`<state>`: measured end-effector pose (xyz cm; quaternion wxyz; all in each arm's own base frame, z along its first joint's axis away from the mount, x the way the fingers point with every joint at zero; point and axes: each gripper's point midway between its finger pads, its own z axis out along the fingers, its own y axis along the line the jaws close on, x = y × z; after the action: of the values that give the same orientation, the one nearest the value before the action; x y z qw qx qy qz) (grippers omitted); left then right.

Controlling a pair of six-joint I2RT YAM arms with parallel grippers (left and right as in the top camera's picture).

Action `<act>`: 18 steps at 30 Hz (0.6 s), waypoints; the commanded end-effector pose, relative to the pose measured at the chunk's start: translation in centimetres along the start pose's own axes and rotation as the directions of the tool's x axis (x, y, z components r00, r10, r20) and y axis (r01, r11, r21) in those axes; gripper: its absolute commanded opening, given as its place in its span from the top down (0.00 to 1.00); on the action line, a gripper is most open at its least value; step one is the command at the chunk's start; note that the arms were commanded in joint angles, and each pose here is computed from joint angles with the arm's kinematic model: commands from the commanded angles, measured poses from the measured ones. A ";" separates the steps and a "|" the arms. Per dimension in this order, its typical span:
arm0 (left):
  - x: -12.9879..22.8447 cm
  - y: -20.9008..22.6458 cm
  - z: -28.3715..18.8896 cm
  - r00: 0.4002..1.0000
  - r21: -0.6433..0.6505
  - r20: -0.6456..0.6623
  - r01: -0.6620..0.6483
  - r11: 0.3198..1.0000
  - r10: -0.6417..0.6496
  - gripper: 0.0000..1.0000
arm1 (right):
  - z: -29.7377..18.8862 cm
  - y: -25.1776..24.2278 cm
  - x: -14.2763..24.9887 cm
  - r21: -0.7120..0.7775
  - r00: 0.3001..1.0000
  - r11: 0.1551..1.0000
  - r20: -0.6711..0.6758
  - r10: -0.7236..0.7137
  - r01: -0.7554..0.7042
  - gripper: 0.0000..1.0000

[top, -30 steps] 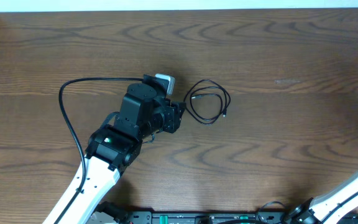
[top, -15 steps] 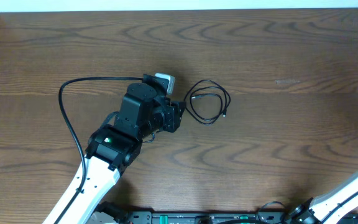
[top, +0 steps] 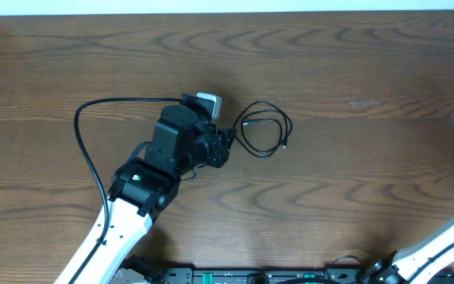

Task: Untangle cables

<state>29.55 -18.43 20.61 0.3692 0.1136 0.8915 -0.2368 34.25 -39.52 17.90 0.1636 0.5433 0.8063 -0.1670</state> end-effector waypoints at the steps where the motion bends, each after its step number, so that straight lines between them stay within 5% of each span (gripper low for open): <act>1: 0.2 0.1 0.2 1.000 -0.005 -0.003 -0.008 1.000 0.008 0.50 | -0.2 -1.9 -0.2 0.099 0.996 0.991 0.029 0.082 -0.085 0.99; 9: 0.1 0.1 0.1 1.000 -0.005 -0.003 -0.008 1.000 0.008 0.50 | -0.3 -2.9 0.0 0.153 0.992 0.980 0.040 0.123 -0.127 0.99; 18: 0.2 0.1 0.2 1.000 -0.005 -0.003 -0.008 1.000 0.008 0.50 | -0.3 -3.0 -0.1 0.152 0.991 0.980 0.043 0.125 -0.130 0.81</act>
<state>29.55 -18.43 20.61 0.3692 0.1136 0.8915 -0.2368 32.04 -40.28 18.23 0.1454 0.5955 0.7600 -0.2158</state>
